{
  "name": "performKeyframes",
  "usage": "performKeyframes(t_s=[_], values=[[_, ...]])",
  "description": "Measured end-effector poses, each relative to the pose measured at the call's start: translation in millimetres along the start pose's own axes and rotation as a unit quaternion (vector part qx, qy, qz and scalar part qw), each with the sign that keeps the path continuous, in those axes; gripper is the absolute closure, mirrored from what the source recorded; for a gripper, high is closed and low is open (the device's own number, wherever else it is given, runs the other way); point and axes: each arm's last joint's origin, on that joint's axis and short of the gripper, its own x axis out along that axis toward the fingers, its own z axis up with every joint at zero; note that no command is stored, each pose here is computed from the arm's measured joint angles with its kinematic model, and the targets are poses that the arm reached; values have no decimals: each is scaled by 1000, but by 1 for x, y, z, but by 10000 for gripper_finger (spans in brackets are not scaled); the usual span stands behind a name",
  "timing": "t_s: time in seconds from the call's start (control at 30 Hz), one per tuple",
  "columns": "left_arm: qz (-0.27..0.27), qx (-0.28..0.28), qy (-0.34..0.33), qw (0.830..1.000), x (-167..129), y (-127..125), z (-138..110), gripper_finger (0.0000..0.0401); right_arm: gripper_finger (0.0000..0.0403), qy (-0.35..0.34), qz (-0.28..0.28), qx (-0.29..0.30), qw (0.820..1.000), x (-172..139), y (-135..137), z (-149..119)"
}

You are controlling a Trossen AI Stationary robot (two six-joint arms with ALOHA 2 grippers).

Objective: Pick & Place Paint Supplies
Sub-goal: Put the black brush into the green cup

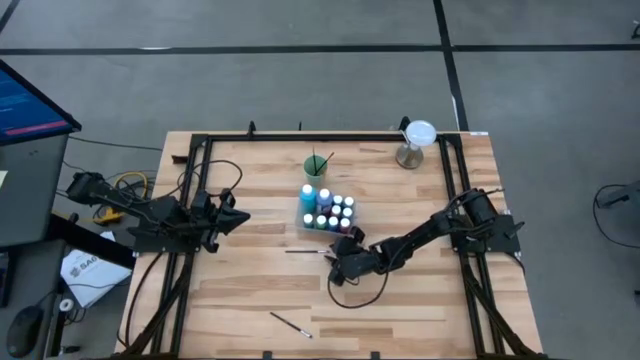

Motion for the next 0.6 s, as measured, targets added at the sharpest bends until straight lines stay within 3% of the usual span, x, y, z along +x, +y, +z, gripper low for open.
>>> performKeyframes(t_s=[0.13,0.37,0.6], values=[[0,0,0,1000,0,0,0,393,265,9,-1,4,1000,-1,3,-3],[0,0,0,1000,0,0,0,393,392,24,8,5,1000,-5,7,-8],[0,0,0,1000,0,0,0,393,401,43,40,13,998,-15,24,-3]])
